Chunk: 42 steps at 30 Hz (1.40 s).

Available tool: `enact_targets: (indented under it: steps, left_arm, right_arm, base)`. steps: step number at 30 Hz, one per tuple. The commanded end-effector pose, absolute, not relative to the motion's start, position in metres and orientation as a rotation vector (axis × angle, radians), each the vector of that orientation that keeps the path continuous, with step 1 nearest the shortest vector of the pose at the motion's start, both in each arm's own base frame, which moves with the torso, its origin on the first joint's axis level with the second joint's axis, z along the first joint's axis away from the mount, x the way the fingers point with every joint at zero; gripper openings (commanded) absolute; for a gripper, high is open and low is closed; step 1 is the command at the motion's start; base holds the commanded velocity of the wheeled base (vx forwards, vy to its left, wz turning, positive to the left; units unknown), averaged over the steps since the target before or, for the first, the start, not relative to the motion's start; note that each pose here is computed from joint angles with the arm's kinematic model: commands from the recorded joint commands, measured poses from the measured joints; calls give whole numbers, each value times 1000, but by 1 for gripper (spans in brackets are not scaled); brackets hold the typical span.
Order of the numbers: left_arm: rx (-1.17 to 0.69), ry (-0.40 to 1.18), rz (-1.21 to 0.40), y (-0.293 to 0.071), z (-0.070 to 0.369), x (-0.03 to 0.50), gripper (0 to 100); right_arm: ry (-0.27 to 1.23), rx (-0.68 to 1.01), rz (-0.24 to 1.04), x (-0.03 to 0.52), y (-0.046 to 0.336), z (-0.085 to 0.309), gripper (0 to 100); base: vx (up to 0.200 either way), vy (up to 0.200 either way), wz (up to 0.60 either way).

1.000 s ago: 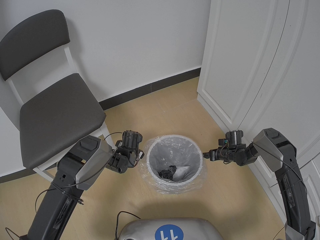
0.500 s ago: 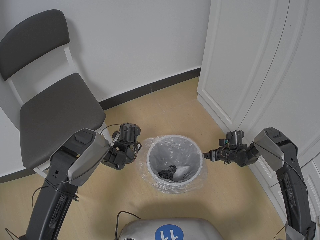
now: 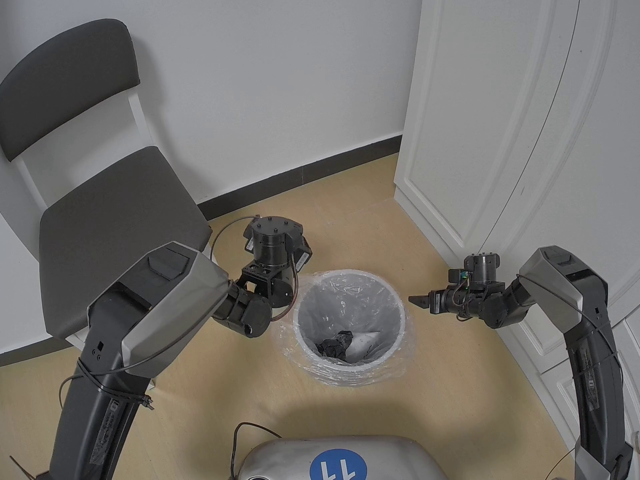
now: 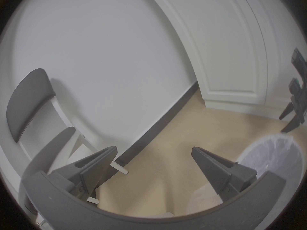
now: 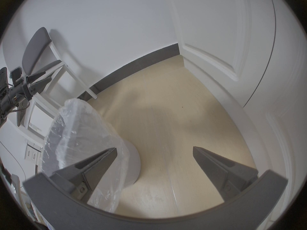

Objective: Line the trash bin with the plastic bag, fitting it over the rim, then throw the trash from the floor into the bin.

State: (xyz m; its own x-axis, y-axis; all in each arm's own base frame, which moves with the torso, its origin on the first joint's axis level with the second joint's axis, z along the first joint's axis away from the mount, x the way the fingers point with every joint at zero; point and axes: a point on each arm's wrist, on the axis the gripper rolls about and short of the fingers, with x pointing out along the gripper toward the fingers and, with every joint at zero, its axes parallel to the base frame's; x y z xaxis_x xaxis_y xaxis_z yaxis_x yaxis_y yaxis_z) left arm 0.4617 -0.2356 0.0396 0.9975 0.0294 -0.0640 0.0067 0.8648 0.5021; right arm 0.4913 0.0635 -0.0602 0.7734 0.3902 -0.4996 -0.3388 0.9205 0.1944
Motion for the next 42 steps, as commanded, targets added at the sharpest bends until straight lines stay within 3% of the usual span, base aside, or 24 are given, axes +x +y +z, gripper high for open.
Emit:
enact_targets:
  steps: [1, 6, 10, 11, 15, 19, 26, 33, 42]
  left_arm:
    - [412, -41, -5, -249, 105, 441, 100]
    - [266, -136, -35, -245, 183, 393, 100]
    - [203, -165, -54, -232, 217, 358, 100]
    - [169, -181, -57, -212, 239, 328, 100]
    - [144, -217, -9, -162, 269, 284, 100]
    - [101, -240, 51, -115, 281, 243, 100]
    - [41, -283, 89, -69, 281, 174, 100]
    - [38, -344, 78, -28, 299, 91, 100]
    - [30, -397, 163, 1, 280, 30, 100]
  right_arm:
    - [446, 92, 376, 483, 50, -6, 100]
    - [217, 67, 377, 455, 44, 56, 100]
    - [157, 55, 392, 427, 50, 80, 100]
    - [105, 46, 423, 401, 59, 102, 100]
    - [20, 40, 474, 359, 76, 128, 100]
    - [-56, 43, 443, 319, 93, 138, 100]
    - [-127, 58, 372, 250, 90, 156, 100]
    - [-242, -29, 318, 156, 55, 192, 100]
    - [-220, -82, 203, 43, 12, 217, 100]
  base:
    - [0, 0, 0]
    - [0, 0, 0]
    - [0, 0, 0]
    - [0, 0, 0]
    - [0, 0, 0]
    - [0, 0, 0]
    - [0, 0, 0]
    - [0, 0, 0]
    - [0, 0, 0]
